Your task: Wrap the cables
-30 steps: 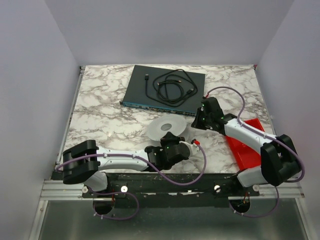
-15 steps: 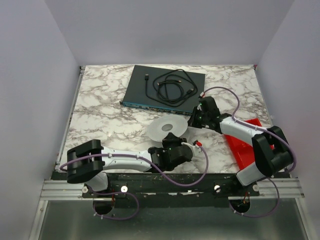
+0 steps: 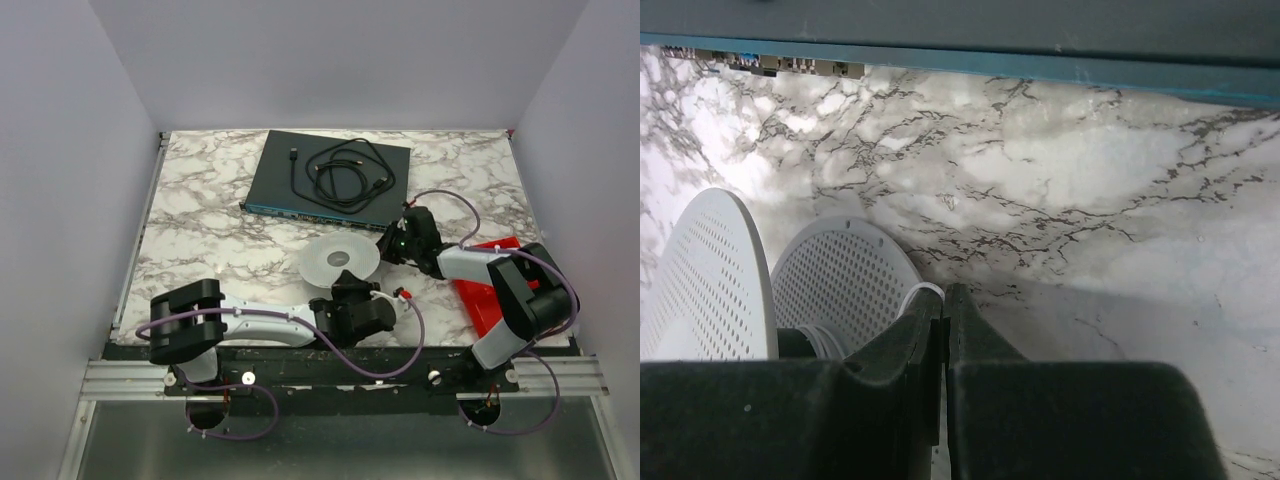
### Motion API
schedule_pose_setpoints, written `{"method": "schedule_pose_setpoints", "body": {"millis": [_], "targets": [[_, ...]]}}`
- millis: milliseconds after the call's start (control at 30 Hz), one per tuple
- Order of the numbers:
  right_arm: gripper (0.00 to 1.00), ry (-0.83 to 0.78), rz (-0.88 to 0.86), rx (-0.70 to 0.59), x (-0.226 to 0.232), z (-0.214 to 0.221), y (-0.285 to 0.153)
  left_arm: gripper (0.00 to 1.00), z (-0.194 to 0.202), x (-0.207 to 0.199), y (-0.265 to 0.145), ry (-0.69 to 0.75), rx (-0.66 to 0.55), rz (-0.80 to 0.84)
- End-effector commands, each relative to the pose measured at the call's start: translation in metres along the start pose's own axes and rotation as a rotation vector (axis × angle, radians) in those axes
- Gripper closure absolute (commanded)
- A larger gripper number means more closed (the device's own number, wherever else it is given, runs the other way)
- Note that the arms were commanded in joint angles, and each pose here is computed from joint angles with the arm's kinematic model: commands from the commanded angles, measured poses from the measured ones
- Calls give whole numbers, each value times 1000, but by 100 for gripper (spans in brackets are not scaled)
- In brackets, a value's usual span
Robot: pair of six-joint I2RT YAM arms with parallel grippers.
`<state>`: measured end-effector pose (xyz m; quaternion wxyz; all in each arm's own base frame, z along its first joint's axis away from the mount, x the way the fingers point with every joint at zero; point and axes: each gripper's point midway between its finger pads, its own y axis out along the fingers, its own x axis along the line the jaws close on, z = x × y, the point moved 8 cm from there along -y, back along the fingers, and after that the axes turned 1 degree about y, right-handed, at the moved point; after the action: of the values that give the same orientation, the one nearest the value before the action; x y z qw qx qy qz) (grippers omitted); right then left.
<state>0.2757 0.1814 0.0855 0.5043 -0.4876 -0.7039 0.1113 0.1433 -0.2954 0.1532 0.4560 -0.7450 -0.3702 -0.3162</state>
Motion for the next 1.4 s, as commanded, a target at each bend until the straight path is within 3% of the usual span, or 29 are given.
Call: {"method": "schedule_pose_setpoints", "body": {"millis": [0,767,1367], "targets": [[99,88,-85,58,-2,23,4,100,16,-44,8,-89,68,183],[99,88,-161,-3,-16,42,-1,100,28,-91,7,-236,246,235],[99,95,-112,-33,-41,62,1,97,39,-126,6,-287,349,282]]}}
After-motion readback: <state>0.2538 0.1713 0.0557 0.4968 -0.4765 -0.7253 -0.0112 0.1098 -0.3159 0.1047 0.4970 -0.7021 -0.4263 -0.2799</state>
